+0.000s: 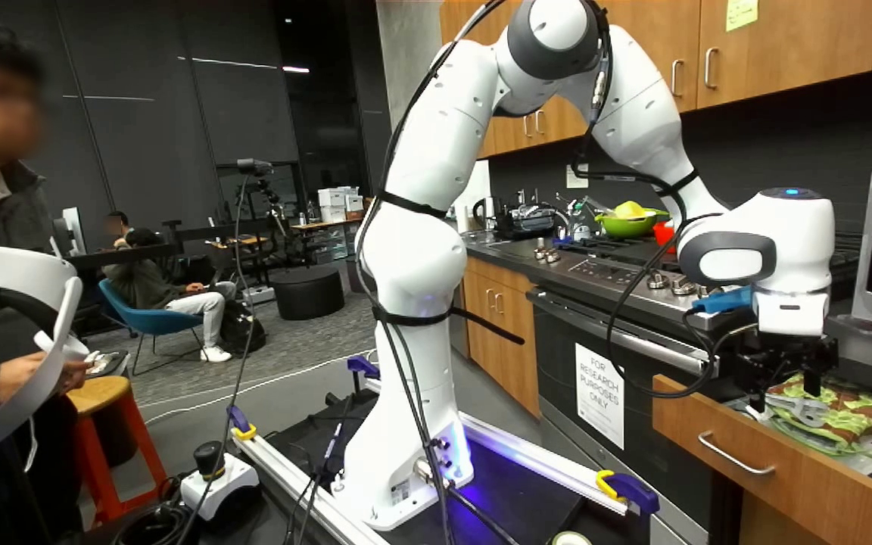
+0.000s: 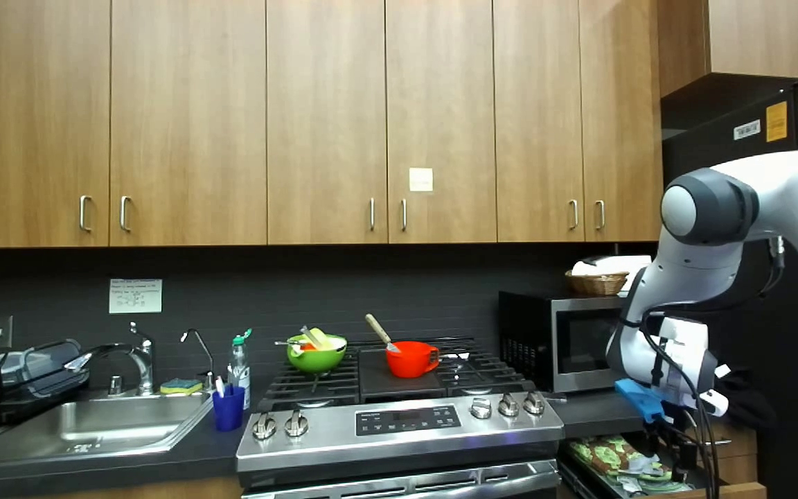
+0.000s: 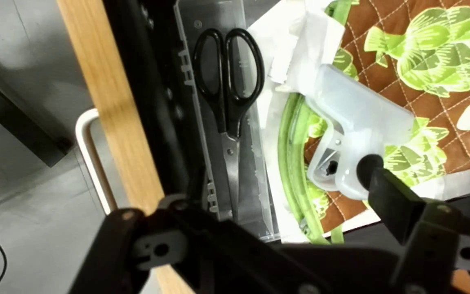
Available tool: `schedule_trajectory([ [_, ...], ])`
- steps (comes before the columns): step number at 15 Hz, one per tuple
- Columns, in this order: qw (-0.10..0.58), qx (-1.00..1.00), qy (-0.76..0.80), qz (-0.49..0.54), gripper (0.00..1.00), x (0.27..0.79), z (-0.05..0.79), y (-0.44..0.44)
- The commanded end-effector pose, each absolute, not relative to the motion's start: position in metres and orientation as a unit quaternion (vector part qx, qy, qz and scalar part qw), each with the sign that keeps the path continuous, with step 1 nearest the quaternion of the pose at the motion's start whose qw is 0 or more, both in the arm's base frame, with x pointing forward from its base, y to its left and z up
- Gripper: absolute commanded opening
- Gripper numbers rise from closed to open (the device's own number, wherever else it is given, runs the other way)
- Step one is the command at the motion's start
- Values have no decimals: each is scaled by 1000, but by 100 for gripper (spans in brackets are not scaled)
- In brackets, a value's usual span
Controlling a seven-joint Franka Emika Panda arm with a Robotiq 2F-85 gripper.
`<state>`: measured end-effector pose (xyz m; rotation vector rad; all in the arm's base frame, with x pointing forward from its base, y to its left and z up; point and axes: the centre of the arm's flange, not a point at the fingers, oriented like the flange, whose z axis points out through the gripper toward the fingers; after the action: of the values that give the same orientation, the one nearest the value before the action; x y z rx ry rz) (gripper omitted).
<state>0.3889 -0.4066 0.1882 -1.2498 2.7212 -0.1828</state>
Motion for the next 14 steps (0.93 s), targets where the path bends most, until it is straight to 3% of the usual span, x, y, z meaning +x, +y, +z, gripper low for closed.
schedule_trajectory([
  [1, 70, -410, 905, -86, 100, 398, 193, -406],
  [14, 72, -416, 903, -82, 100, 419, 179, -411],
])
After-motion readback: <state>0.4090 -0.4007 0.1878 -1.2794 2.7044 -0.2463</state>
